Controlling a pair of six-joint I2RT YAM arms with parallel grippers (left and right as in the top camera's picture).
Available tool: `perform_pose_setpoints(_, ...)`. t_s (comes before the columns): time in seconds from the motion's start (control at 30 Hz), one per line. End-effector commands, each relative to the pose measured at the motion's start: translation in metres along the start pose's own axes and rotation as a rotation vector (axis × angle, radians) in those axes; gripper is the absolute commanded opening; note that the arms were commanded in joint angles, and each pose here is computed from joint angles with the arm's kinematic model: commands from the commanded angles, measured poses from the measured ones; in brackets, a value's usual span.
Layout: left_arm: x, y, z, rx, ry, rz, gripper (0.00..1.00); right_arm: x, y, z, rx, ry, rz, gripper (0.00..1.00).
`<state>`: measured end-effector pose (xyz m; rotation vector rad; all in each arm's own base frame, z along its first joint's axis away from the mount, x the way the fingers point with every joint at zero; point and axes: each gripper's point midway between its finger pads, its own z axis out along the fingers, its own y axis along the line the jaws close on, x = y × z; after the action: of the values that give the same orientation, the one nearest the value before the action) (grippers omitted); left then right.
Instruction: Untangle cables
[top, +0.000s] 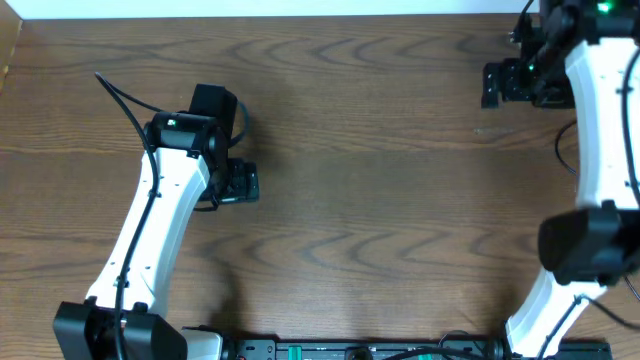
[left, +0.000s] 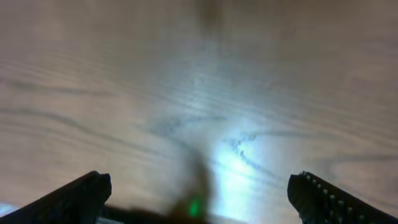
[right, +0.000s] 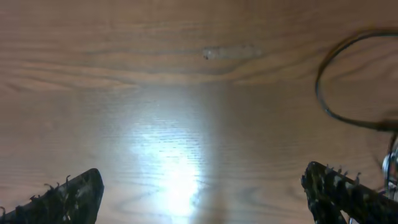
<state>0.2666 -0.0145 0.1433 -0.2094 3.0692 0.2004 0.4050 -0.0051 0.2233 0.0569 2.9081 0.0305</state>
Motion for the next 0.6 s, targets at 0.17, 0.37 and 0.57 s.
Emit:
perform_pose_setpoints(0.17, 0.01, 0.002, -0.029, 0.06, -0.093, -0.033, 0.97, 0.041, -0.002, -0.043, 0.009, -0.186, 0.016, 0.99)
perform_pose_setpoints(0.37, 0.011, 0.006, -0.053, 0.125, -0.315, -0.06, 0.97, 0.08, -0.002, -0.047, 0.002, -0.323, 0.025, 0.99)
perform_pose_setpoints(0.57, 0.023, 0.011, -0.068, 0.19, -0.534, -0.093, 0.97, 0.118, -0.003, -0.055, -0.002, -0.423, 0.027, 0.99)
